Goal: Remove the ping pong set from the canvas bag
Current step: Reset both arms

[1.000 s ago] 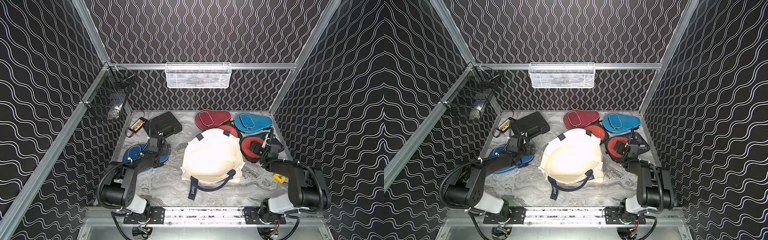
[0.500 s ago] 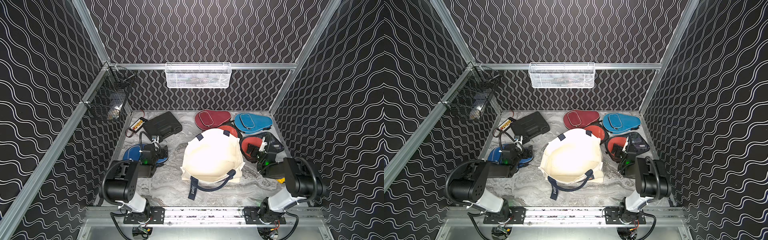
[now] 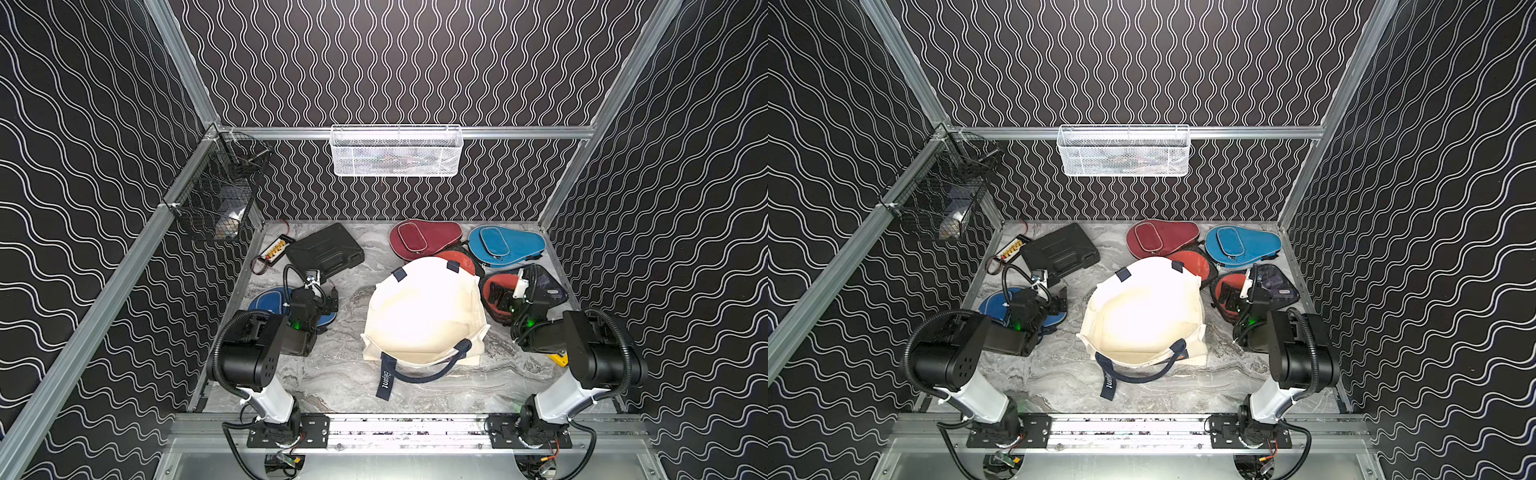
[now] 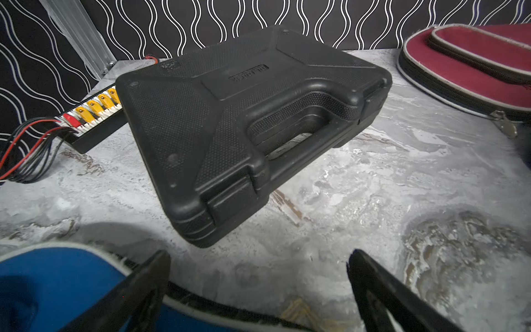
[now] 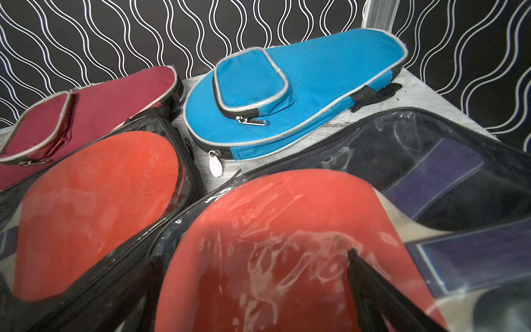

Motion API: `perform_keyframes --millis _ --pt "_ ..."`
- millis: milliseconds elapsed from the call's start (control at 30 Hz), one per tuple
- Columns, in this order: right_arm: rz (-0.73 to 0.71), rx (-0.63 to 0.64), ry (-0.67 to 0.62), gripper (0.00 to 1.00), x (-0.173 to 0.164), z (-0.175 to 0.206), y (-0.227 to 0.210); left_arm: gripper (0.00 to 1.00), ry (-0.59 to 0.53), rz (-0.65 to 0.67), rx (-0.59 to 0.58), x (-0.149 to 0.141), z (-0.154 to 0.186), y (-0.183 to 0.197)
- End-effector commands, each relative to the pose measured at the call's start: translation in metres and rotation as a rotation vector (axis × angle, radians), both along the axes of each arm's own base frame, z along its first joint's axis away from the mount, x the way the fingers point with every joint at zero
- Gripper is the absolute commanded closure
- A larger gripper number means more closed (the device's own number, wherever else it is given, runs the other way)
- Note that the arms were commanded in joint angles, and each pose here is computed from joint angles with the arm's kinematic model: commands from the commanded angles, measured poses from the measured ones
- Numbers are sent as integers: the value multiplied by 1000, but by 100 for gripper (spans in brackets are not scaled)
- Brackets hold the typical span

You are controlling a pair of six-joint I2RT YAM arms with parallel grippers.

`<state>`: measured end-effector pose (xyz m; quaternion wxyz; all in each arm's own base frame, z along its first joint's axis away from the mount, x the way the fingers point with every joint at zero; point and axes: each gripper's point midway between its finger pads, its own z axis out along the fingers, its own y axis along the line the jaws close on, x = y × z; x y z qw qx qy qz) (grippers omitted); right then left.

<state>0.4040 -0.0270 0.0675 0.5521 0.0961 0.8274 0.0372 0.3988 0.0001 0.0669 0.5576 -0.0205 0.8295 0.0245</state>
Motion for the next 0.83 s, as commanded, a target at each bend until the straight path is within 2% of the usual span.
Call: perform_keyframes --millis 0,800 --pt "8 -18 -24 1 2 6 0 1 -30 4 26 4 7 2" --pt "8 -21 -18 1 2 4 2 1 -27 0 30 3 7 -1"
